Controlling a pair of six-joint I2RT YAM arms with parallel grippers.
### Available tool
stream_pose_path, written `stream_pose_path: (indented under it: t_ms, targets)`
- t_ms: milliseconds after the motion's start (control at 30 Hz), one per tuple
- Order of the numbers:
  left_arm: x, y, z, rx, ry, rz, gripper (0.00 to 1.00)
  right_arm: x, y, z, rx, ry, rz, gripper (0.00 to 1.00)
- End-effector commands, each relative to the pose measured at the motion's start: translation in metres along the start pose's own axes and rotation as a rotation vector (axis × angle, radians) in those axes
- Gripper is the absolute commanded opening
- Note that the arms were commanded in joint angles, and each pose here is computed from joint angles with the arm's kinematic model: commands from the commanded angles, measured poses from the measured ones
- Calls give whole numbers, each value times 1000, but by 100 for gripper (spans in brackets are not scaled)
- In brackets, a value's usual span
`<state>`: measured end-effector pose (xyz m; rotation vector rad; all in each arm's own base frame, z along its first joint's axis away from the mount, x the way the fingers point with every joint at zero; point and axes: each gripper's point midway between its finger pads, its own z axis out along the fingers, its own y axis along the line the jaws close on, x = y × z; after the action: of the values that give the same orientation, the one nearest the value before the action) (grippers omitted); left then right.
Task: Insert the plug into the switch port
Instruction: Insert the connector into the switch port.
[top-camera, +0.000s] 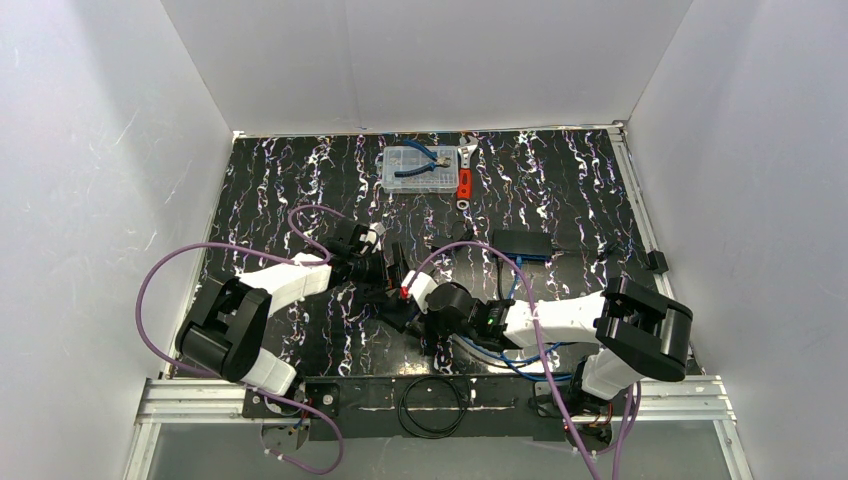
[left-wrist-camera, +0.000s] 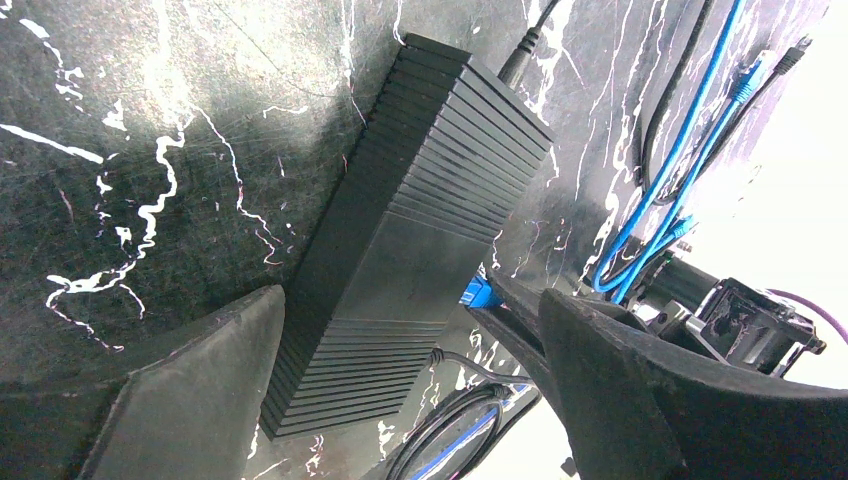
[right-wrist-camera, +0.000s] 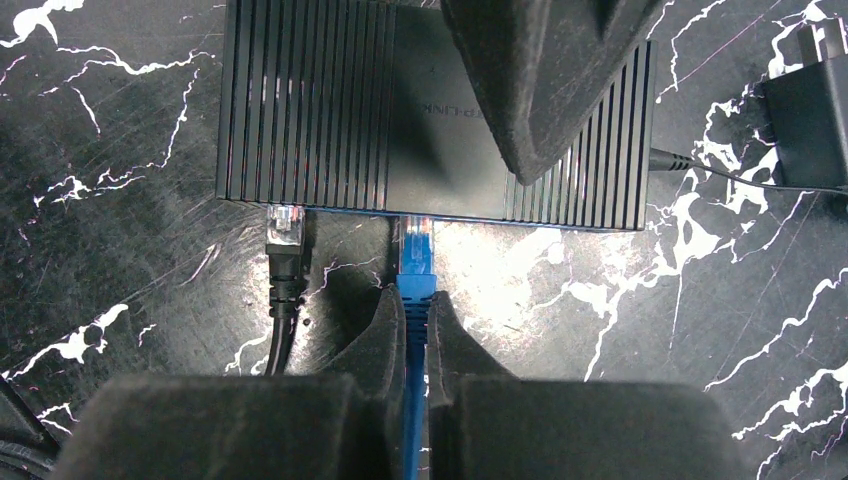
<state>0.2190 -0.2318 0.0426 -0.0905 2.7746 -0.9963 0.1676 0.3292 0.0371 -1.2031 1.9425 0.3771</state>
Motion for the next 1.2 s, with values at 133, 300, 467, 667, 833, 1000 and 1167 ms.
stream_pose_path:
  t_ms: [133, 300, 467, 667, 833, 1000, 1167]
  targets:
    - [10, -5, -1, 17, 27, 14, 98, -47, 6, -1, -18, -173, 88, 1]
    - [17, -3, -2, 21, 32, 9, 98, -53, 10, 0, -38, -200, 127, 1]
    - [24, 1, -5, 19, 38, 6, 98, -52, 10, -1, -34, -216, 159, 1]
    - [30, 3, -8, 19, 43, 9, 98, -47, 11, -4, -42, -229, 173, 1]
    - [34, 6, -9, 14, 52, 11, 98, -46, 12, -11, -61, -272, 181, 1]
    - [36, 6, -9, 15, 61, 15, 98, -48, 11, -12, -58, -284, 157, 1]
    - [35, 5, -10, 19, 64, 17, 98, -45, 15, -4, -70, -263, 133, 1]
